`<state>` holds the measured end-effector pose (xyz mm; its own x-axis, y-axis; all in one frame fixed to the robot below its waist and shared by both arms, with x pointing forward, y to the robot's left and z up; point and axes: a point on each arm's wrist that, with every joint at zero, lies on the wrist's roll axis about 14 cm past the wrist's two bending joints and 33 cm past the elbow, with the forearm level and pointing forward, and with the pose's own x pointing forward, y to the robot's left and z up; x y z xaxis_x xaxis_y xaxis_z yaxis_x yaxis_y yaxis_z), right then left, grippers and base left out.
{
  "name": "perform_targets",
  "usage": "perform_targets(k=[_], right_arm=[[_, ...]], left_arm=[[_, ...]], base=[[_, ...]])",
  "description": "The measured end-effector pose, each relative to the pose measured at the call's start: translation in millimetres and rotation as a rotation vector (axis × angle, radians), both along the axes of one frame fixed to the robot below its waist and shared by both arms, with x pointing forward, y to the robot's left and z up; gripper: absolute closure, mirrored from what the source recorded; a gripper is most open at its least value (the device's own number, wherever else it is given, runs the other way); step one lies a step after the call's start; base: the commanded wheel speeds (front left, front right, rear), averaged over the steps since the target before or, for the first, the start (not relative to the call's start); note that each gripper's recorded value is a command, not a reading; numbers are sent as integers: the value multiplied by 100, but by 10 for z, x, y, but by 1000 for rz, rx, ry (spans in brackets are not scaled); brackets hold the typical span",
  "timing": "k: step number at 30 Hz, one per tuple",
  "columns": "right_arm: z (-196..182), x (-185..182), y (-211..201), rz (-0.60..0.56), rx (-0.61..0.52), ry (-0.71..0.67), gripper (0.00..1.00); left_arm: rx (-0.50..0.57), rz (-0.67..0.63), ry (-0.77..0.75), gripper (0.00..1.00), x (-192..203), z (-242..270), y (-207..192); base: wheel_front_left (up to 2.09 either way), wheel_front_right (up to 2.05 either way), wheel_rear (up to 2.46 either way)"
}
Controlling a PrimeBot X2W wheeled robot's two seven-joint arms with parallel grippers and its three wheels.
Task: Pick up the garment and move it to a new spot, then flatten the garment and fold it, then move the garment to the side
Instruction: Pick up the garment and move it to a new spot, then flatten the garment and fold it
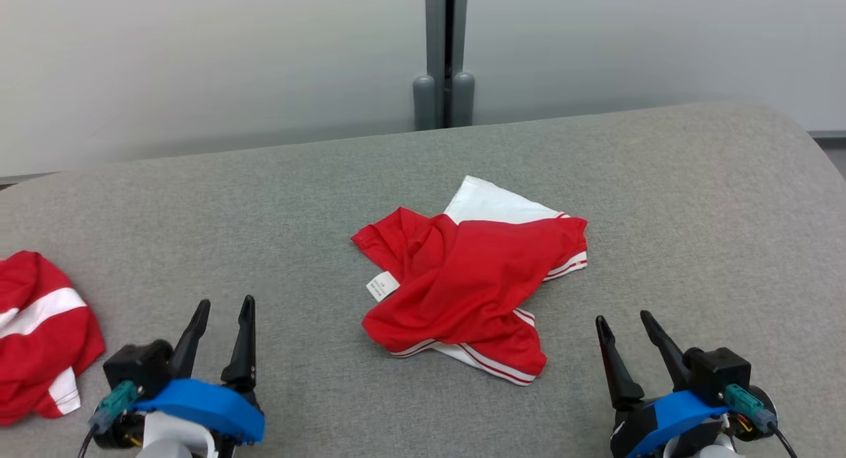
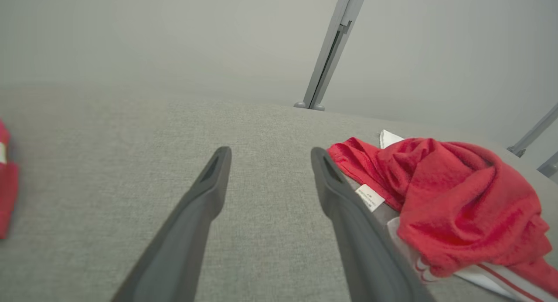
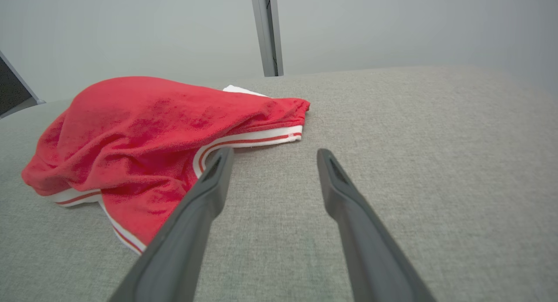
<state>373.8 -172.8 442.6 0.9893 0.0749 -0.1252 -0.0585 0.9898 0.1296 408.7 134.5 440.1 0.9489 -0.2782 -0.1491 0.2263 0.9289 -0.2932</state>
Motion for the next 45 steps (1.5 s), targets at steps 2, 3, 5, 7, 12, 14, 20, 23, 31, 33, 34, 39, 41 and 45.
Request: perform_targets(k=[2, 3, 5, 7, 12, 14, 20, 23, 31, 33, 34, 39, 41, 45], right_arm=[[15, 12, 30, 8, 2, -5, 0], [6, 0, 43, 11, 3, -2, 0], [-14, -31, 72, 18, 8, 4, 0], [-49, -71, 90, 21, 15, 15, 0], [-100, -116, 129, 32, 16, 31, 0], [-107, -119, 132, 33, 16, 33, 0], [-141, -126, 136, 37, 10, 44, 0], [-164, -119, 133, 36, 8, 51, 0], [15, 270, 204, 71, -37, -5, 0], [75, 388, 309, 104, -48, -24, 0], [105, 442, 374, 125, -53, -34, 0], [229, 590, 883, 276, -50, -82, 0], [257, 580, 1125, 349, -46, -95, 0], [181, 489, 1477, 467, -60, -84, 0]], left_arm=[[7, 54, 3, 0, -118, -28, 161], [16, 79, 5, 0, -182, -46, 241], [20, 125, 17, 0, -333, -100, 357], [15, 162, 41, 0, -496, -187, 414], [-18, 199, 91, 0, -744, -342, 344], [-29, 192, 86, 0, -747, -325, 283], [-31, 156, 90, 0, -754, -337, 167], [-24, 145, 92, 0, -739, -346, 156], [-23, 133, 111, 0, -655, -401, 160], [-25, 139, 116, 0, -639, -414, 183], [-25, 142, 118, 0, -631, -420, 198], [-25, 159, 126, 0, -599, -442, 269], [-23, 172, 129, 0, -596, -449, 322], [-23, 191, 136, 0, -605, -468, 387]], base=[[0, 0, 0], [0, 0, 0], [0, 0, 0], [0, 0, 0], [0, 0, 0], [0, 0, 0], [0, 0, 0], [0, 0, 0], [0, 0, 0], [0, 0, 0], [0, 0, 0], [0, 0, 0], [0, 0, 0], [0, 0, 0]])
